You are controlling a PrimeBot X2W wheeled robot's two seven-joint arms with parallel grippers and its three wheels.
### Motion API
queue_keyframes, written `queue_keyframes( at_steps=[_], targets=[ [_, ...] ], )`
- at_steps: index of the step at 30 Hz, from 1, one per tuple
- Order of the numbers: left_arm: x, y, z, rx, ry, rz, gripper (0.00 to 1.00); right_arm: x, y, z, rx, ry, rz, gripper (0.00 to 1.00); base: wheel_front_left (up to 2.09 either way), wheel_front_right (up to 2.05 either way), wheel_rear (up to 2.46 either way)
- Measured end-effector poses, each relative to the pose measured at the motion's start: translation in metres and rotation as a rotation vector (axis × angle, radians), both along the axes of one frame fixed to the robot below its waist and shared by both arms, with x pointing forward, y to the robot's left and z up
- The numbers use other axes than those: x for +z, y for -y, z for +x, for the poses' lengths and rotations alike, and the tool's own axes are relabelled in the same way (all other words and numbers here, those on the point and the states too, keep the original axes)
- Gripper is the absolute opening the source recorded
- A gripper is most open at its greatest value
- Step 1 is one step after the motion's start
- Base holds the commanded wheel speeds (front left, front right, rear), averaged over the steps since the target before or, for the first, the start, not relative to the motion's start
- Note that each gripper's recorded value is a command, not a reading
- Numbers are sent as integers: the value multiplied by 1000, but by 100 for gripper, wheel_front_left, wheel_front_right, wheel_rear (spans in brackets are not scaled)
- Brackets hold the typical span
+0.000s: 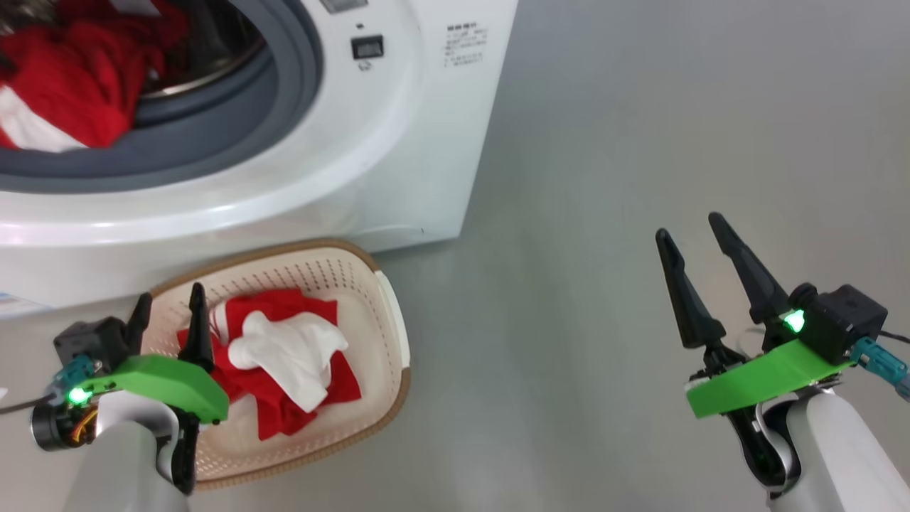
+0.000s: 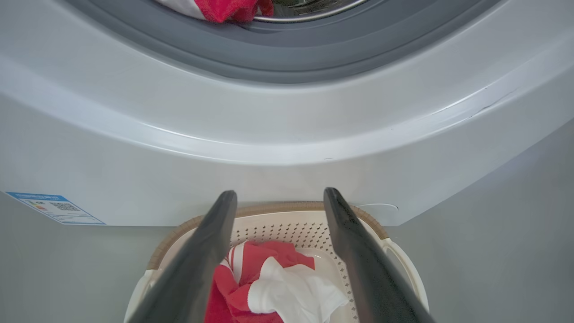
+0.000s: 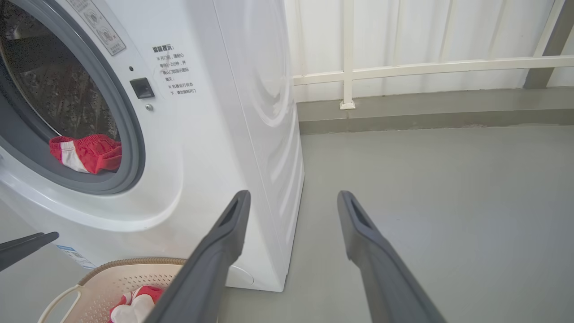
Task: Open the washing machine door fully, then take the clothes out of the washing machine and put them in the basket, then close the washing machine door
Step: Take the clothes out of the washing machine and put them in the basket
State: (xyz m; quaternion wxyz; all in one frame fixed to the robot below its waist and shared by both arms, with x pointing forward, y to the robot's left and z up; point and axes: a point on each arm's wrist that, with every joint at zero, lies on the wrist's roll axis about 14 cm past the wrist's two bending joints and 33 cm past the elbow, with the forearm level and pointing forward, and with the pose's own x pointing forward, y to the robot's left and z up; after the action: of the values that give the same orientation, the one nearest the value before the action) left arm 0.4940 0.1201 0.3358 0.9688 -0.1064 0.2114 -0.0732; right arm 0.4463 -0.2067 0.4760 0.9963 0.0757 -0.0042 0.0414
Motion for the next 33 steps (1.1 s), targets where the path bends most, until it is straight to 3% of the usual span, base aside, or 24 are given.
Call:
queue_keyframes(
  at_steps=[20, 33],
  targets=[
    [115, -18, -35, 36, 339, 1, 100, 29, 0, -41, 6, 56, -2, 100, 0, 0, 0],
    [148, -33, -83, 71, 434, 7, 100, 31, 3, -68, 2, 55, -7, 100, 0, 0, 0]
  ],
)
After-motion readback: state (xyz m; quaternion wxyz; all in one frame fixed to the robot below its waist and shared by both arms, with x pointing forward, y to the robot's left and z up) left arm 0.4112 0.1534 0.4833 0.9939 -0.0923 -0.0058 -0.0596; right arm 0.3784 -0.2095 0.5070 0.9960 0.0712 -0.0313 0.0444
